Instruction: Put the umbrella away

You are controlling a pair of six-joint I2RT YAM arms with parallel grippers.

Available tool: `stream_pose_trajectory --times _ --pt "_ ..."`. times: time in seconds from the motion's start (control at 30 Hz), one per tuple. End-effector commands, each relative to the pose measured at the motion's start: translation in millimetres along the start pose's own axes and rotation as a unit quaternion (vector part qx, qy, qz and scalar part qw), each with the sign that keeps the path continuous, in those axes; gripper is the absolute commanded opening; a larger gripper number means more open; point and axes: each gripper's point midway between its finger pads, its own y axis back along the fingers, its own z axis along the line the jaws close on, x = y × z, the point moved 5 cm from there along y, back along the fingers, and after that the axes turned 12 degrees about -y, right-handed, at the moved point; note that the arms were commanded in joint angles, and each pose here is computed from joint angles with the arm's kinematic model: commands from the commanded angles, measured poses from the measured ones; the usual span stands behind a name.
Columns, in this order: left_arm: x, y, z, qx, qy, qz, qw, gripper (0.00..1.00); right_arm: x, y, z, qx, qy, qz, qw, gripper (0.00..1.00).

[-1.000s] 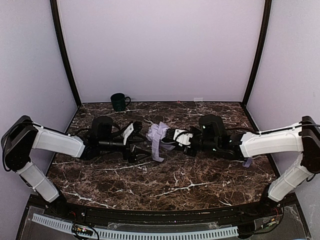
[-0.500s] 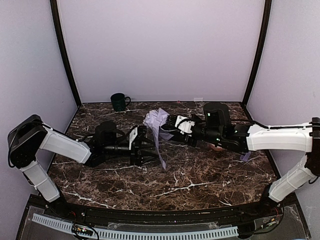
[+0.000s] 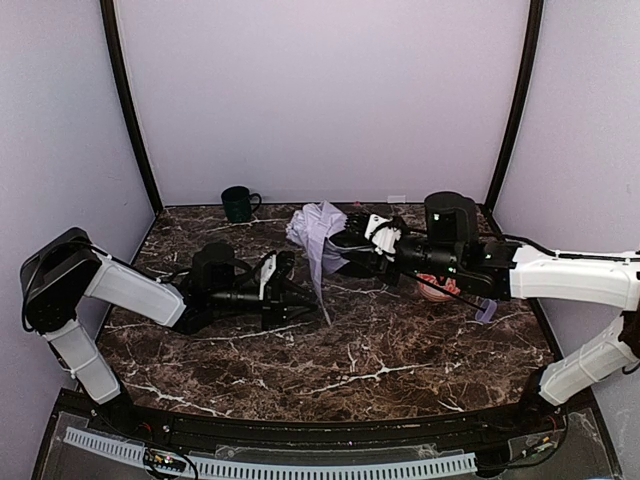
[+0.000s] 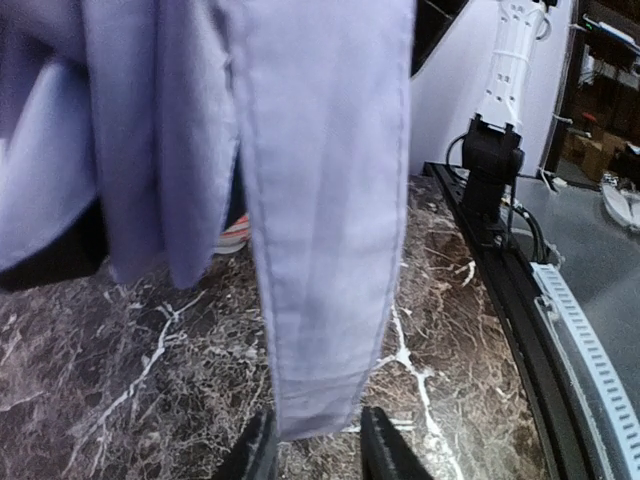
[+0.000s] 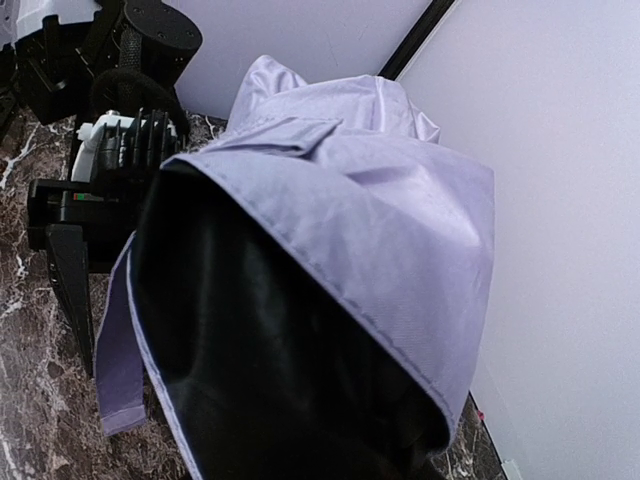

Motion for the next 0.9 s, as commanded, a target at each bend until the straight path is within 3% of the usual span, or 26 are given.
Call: stream_pose_trajectory --times 0.0,0.03,0.3,0.33,0.4,0.47,0.5,0.6,0.87 --pt "-15.1 1.2 -3.9 0.023 -0.017 -0.031 0.999 0.05 -48.9 21.1 -22.5 0.017 -0.01 -0.094 0.995 0.0" --pt "-14.4 1.9 -4.5 0.022 -0.015 -0.03 0.999 0.0 -50.6 23.7 -26.4 0.016 -0.019 -0.101 0.995 0.0" --pt "-26.3 8.7 -12.4 0.04 -0.016 -0.051 0.998 0.0 -56.8 29.5 -33.4 0.017 -0.033 -0.109 0.993 0.0" --pt "-25.8 9.0 -11.8 0.036 -0.015 -0.046 0.998 0.12 -56.7 30.0 -32.8 0.014 -0.031 -0.108 0.994 0.0" --pt "-23.6 11.2 -7.6 0.015 -0.018 -0.035 0.999 0.45 -57.8 32.1 -28.7 0.002 -0.022 -0.113 0.993 0.0" --pt "-24.1 16.2 -3.3 0.003 -0.025 -0.036 0.999 0.66 -60.4 35.9 -25.3 -0.011 -0.012 -0.121 0.993 0.0" --pt "-26.0 17.5 -1.1 0.004 -0.027 -0.041 0.999 0.73 -62.2 37.5 -24.1 -0.015 -0.006 -0.123 0.992 0.0" --pt "-32.4 12.5 5.2 0.021 -0.023 -0.048 0.998 0.8 -66.1 38.7 -22.9 -0.024 0.006 -0.125 0.992 0.0" --pt "-46.5 -10.1 1.4 0.063 -0.006 -0.111 0.992 0.85 -74.1 34.6 -23.8 -0.032 0.008 -0.143 0.989 0.0"
